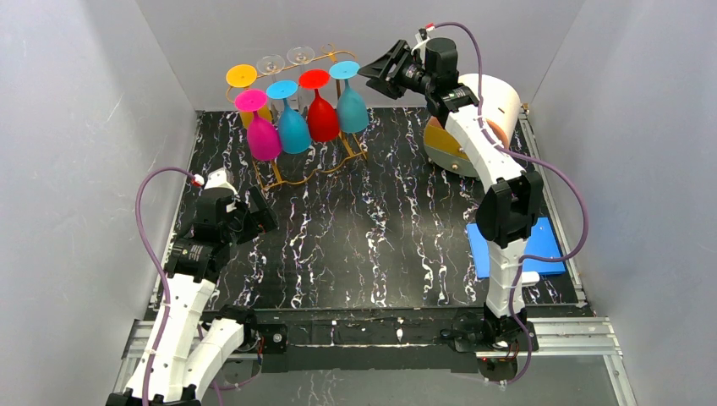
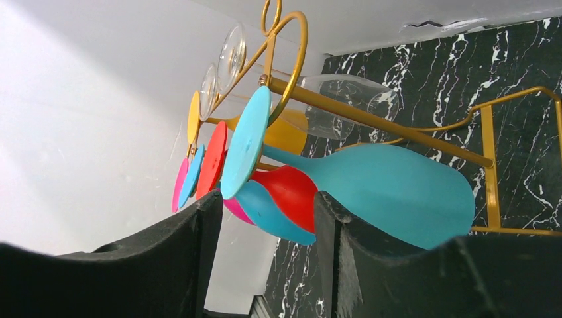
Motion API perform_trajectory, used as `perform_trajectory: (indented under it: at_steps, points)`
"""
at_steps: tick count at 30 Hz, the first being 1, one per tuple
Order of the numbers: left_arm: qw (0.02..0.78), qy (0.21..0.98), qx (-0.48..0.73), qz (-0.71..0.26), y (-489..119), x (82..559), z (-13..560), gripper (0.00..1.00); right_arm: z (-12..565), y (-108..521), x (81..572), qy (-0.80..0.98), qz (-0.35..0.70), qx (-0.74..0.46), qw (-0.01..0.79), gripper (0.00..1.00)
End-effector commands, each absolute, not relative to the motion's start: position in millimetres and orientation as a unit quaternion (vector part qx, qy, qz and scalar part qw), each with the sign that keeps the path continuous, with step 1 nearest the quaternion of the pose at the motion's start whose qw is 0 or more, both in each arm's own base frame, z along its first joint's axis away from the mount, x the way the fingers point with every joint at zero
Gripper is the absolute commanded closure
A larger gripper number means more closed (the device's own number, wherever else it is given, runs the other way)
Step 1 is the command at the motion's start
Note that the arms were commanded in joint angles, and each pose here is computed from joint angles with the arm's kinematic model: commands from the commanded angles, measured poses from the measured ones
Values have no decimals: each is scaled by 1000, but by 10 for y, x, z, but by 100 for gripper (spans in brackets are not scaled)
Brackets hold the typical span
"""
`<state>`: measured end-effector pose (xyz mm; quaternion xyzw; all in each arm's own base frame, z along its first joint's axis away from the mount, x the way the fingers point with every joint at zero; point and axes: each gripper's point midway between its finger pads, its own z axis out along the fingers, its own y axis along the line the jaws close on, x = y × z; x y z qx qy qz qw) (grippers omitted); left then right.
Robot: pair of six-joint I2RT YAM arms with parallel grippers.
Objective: Take the wine glass off the wine glass rack
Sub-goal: Pick up the wine glass from the wine rack.
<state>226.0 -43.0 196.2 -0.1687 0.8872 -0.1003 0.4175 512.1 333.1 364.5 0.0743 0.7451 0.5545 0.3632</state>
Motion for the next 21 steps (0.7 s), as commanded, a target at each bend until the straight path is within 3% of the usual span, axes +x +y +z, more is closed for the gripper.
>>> perform_trajectory:
  at_steps: [1, 21]
  points:
    - [416, 889, -163, -102, -443, 2249, 1959, 2, 4036, 3319, 5072, 711, 581, 60, 392, 39]
    - [410, 891, -174, -85, -382, 2240, 1923, 2, 4011, 3472, 5270, 703, 584, 55, 402, 53]
